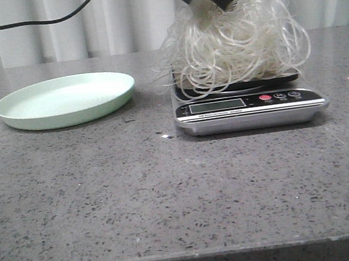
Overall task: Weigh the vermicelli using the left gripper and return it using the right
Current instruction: 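Lower the vermicelli onto the scale and open the left gripper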
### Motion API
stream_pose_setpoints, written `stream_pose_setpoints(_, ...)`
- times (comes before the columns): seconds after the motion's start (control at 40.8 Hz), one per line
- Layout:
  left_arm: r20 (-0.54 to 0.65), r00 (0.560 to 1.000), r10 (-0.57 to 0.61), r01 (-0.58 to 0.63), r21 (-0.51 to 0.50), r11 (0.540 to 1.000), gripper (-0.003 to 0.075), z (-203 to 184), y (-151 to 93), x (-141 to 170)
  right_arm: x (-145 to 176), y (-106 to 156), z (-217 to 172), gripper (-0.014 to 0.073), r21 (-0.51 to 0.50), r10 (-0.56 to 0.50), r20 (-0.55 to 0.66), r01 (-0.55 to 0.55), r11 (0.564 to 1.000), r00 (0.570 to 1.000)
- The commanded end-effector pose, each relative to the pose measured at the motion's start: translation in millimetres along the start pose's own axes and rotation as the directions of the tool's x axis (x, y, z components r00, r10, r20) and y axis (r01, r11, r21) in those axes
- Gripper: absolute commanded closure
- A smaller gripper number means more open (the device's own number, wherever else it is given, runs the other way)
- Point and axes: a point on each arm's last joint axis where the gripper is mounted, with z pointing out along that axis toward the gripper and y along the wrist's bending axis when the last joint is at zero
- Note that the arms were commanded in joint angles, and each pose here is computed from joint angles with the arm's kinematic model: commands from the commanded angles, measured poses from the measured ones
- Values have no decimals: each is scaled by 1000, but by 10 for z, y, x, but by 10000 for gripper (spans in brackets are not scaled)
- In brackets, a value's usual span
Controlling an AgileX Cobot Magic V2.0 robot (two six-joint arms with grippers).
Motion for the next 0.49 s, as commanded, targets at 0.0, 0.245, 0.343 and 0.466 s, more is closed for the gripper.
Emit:
stream_pose_setpoints(0.0, 114, 993, 10, -9, -11, 1000, 251, -290, -122, -255, -101, 3, -19, 444, -2, -1, 98, 1, 1000, 995)
stream_pose_setpoints(0.245, 131, 991, 32, -29, -20, 999, 244, -526, -161, -317, -101, 3, -19, 444, -2, -1, 98, 1, 1000, 995)
stream_pose_setpoints(0.343, 117, 993, 30, -29, -14, 999, 244, -673, -136, -307, -101, 3, -19, 444, -2, -1, 98, 1, 1000, 995)
stream_pose_setpoints(0.466, 82, 996, 19, -19, -3, 1000, 244, -864, -69, -258, -102, 3, -19, 444, -1, -1, 99, 2, 1000, 995)
